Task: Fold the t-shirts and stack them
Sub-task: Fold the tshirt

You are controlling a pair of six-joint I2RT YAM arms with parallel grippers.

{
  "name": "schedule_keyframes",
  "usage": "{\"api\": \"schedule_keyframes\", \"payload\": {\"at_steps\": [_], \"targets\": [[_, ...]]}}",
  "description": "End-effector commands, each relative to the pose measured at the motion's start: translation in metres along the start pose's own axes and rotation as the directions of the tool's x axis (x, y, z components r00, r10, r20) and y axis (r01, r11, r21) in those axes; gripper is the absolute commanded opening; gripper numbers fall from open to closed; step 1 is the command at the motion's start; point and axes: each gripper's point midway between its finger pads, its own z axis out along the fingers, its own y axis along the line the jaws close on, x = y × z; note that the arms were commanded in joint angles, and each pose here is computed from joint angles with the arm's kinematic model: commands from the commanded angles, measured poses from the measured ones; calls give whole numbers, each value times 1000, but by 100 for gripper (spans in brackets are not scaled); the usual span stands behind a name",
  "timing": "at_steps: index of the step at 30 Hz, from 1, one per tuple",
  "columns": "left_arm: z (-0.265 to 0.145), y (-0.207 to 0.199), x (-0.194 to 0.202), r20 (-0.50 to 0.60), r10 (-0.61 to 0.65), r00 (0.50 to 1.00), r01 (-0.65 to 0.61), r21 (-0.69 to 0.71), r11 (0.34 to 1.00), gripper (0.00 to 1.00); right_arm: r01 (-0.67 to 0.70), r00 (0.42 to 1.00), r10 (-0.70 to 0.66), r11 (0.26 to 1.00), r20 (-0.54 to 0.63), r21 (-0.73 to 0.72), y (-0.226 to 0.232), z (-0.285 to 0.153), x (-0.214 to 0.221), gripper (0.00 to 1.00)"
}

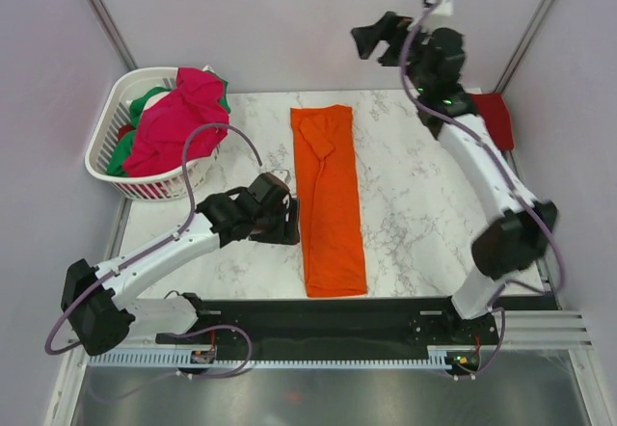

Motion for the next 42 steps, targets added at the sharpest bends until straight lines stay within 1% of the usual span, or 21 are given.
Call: {"api": "schedule_keyframes", "payload": {"at_steps": [1,2,3,4,5,6,7,8,9,10,11,12,13,14,18,20,24,28,31,37,42], "targets": [[2,-12,19,3,-33,999,33,14,999,72,60,997,-49,983,-65,175,-15,-86,-8,98],[3,-15,24,1,-56,998,55,17,998,70,50,994,-31,981,-104,186,-17,-104,4,97],[6,-13,34,-15,-57,998,57,8,998,69,38,973,18,971,-231,237,-35,-130,57,96],[7,-17,43,-30,-51,998,51,19,999,68,0,973,56,970,-224,241,-25,-157,53,92],[8,-21,48,-34,-77,996,78,27,997,67,-20,961,89,967,-263,255,-27,-176,70,90],[12,-18,59,-52,-82,995,83,27,996,66,-29,918,143,955,-371,297,-41,-205,121,89],[14,-22,67,-62,-79,995,82,43,996,66,-62,914,159,964,-374,258,-27,-228,122,85],[17,-29,69,-56,-92,994,97,75,992,66,-96,891,195,963,-409,252,-22,-243,138,83],[22,-27,80,-75,-93,993,100,85,991,65,-99,845,224,958,-485,269,-26,-268,171,81],[23,-31,84,-76,-88,993,96,108,990,65,-107,840,219,964,-497,243,-15,-285,173,80],[26,-27,92,-89,-80,993,89,97,991,65,-95,804,224,963,-552,253,-13,-305,189,79],[31,-18,104,-113,-70,991,78,72,994,65,-93,791,232,960,-567,264,-15,-322,198,79],[36,-36,94,-70,-104,992,113,145,983,61,-98,770,249,956,-587,276,-15,-334,207,78],[39,-40,94,-68,-121,990,130,164,978,61,-111,746,266,954,-611,280,-14,-344,216,77],[56,-50,105,-86,-139,987,155,222,963,60,-210,562,430,900,-706,382,-11,-397,282,73],[62,-51,111,-99,-128,987,145,203,968,59,-231,535,452,891,-714,391,-5,-406,294,72],[65,-60,111,-100,-110,989,129,199,971,59,-246,525,467,884,-712,397,3,-413,310,68],[69,-64,117,-117,-94,989,115,186,976,56,-238,453,450,893,-770,382,19,-426,340,67],[70,-64,119,-120,-93,988,114,182,977,54,-242,434,442,897,-785,371,24,-428,354,67],[71,-59,126,-129,-102,986,123,167,978,52,-209,414,423,906,-806,368,24,-429,372,67],[72,-54,131,-136,-107,985,128,155,980,50,-193,425,421,907,-801,375,17,-425,382,67]]}}
